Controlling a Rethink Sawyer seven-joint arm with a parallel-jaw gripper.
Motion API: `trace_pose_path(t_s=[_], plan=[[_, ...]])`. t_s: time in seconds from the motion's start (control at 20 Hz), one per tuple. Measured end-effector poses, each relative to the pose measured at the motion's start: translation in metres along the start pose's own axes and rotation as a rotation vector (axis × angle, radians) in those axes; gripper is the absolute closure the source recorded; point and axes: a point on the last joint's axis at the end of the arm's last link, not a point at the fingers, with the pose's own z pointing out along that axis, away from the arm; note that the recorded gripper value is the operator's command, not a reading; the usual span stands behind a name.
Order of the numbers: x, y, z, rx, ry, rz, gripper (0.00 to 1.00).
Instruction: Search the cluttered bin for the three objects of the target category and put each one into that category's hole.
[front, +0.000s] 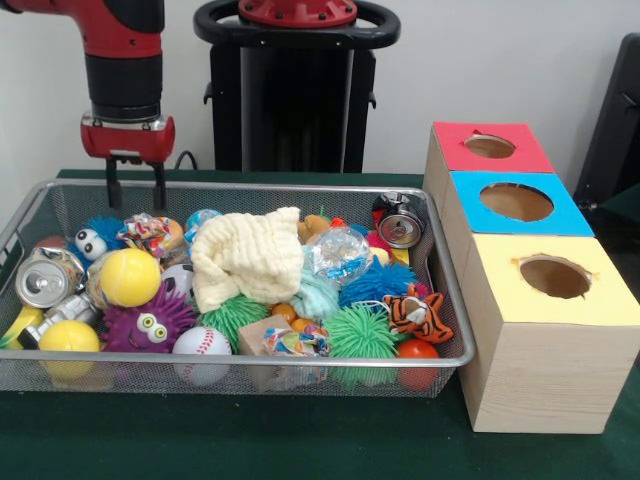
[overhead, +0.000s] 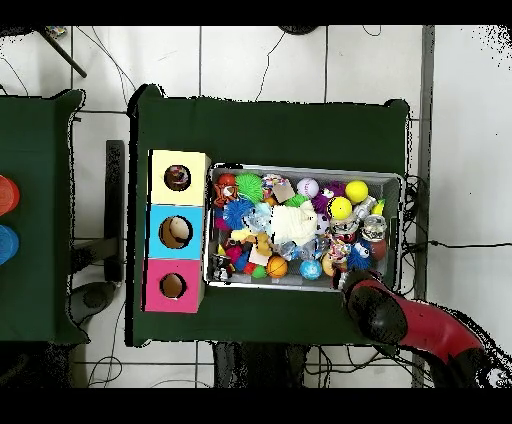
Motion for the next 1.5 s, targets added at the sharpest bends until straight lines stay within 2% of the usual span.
trace_pose_path(t_s=[0.25,0.75,1.2,1.5], plan=[[0.004,-0.003,0.0,0.009,0.009,0.003,0.0],[0.007,-0.01,0.002,0.001,0.003,0.026,0.0],[0.0,-0.025,0.003,-0.018,-0.055,0.067,0.0],[-0.007,-0.023,0.006,-0.051,-0.078,0.08,0.0]])
